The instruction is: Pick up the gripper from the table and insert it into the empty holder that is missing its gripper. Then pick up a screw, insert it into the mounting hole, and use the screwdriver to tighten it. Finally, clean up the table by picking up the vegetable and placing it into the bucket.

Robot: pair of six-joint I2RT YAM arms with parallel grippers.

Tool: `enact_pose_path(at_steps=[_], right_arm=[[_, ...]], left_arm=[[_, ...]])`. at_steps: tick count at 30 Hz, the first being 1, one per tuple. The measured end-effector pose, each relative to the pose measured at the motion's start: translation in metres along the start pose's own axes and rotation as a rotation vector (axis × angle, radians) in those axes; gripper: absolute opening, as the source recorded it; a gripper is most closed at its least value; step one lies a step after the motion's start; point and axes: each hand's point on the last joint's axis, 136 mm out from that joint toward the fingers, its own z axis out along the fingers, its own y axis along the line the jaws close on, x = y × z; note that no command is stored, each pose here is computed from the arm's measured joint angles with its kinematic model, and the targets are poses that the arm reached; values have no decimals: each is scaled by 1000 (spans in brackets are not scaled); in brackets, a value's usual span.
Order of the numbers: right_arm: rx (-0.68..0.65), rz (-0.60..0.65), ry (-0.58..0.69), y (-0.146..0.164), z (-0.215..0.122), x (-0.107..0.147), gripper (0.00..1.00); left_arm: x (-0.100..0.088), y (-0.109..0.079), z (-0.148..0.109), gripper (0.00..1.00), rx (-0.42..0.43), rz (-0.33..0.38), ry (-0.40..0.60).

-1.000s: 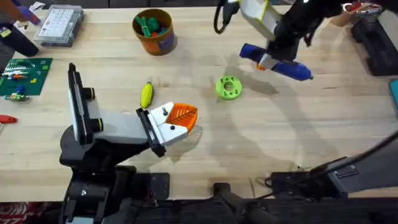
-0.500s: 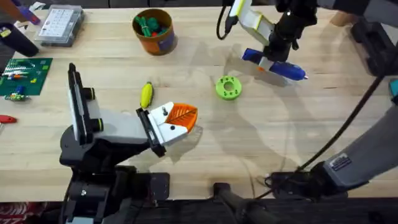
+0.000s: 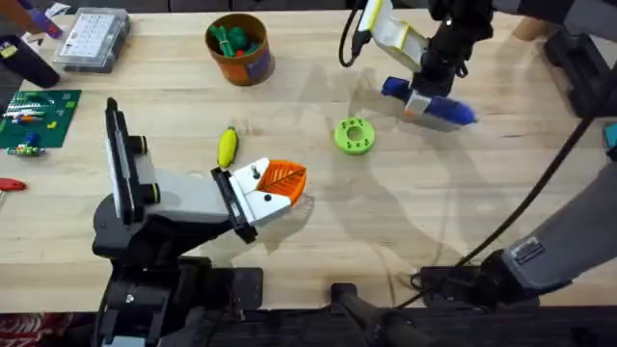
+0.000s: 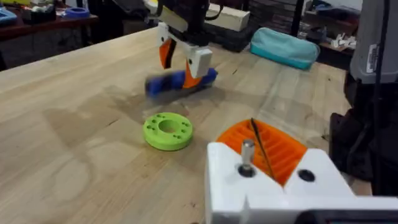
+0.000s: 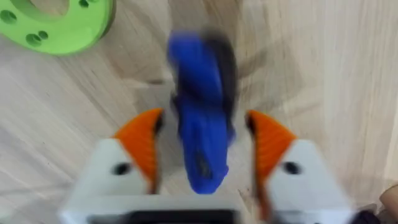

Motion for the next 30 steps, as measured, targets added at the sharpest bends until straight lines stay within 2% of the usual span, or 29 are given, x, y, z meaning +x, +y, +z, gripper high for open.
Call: enact_pose_path(at_steps=[3,4,5,21,24,30], right_arm=[[5,-4,2,-1,-1,0,889],[6,-9,2,-1,-1,0,966],[6,-10,2,-2,-1,0,987],[14,43,1,-1,-3,-1,996],[45,65,-24,-2,-17,-4,996],[138,88,-194,3,-83,-20,996]], left_arm=[[0,0,0,12,0,0,0],[0,0,0,12,0,0,0],[0,0,0,12,0,0,0],[0,0,0,12,0,0,0],[0,0,0,12,0,0,0],[0,0,0,12,0,0,0]])
